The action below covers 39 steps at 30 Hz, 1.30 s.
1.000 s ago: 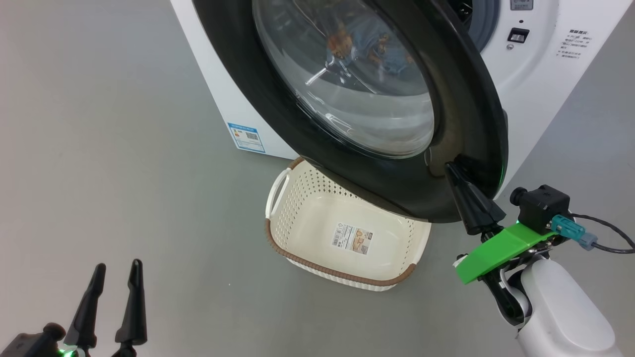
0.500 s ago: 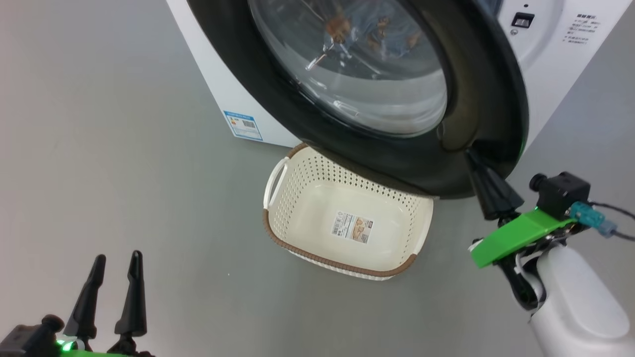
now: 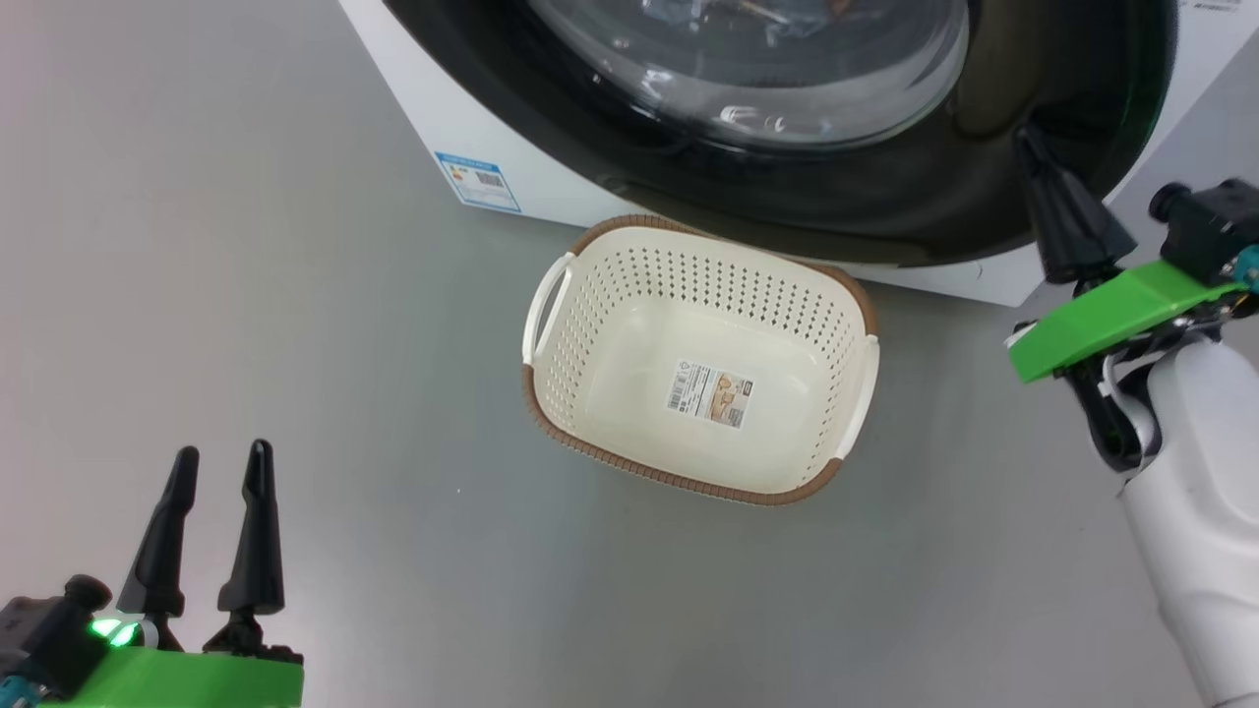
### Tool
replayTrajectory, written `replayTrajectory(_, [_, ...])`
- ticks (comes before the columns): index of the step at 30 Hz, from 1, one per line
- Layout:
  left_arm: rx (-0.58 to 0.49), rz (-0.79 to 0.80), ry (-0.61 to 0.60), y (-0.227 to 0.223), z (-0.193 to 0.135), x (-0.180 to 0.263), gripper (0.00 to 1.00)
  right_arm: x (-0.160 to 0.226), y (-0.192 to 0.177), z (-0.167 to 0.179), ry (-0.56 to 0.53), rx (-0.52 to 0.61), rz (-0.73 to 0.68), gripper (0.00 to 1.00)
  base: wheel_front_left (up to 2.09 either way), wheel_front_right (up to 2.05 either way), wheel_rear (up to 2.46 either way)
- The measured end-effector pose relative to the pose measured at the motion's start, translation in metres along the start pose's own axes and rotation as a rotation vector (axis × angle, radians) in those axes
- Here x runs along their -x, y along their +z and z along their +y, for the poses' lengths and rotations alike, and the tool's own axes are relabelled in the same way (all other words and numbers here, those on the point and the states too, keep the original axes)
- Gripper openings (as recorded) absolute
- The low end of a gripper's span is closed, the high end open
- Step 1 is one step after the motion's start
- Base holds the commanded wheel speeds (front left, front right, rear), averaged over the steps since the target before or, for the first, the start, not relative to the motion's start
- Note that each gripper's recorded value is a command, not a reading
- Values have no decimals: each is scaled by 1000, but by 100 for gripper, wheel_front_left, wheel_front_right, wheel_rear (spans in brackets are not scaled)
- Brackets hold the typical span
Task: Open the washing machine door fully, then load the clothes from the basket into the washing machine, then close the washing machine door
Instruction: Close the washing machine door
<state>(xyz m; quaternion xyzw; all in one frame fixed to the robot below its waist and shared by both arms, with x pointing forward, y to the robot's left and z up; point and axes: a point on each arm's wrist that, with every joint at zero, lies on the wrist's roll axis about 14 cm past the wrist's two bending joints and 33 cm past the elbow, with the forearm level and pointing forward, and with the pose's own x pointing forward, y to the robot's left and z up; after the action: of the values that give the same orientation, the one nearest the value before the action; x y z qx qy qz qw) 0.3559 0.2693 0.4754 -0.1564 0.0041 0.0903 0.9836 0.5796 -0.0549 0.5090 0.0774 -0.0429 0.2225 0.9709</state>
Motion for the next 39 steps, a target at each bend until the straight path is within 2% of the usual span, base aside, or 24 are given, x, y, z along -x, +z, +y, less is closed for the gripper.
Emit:
replayTrajectory(13, [15, 8, 43, -4, 12, -9, 100, -43, -2, -13, 44, 111, 16, 0, 0, 0, 0])
replayTrajectory(20, [17, 23, 54, -9, 14, -11, 100, -65, 8, -31, 9, 124, -4, 0, 0, 0, 0])
replayTrajectory(39, [25, 2, 33, -3, 8, -18, 100, -64, 19, -38, -47, 112, -26, 0, 0, 0, 0])
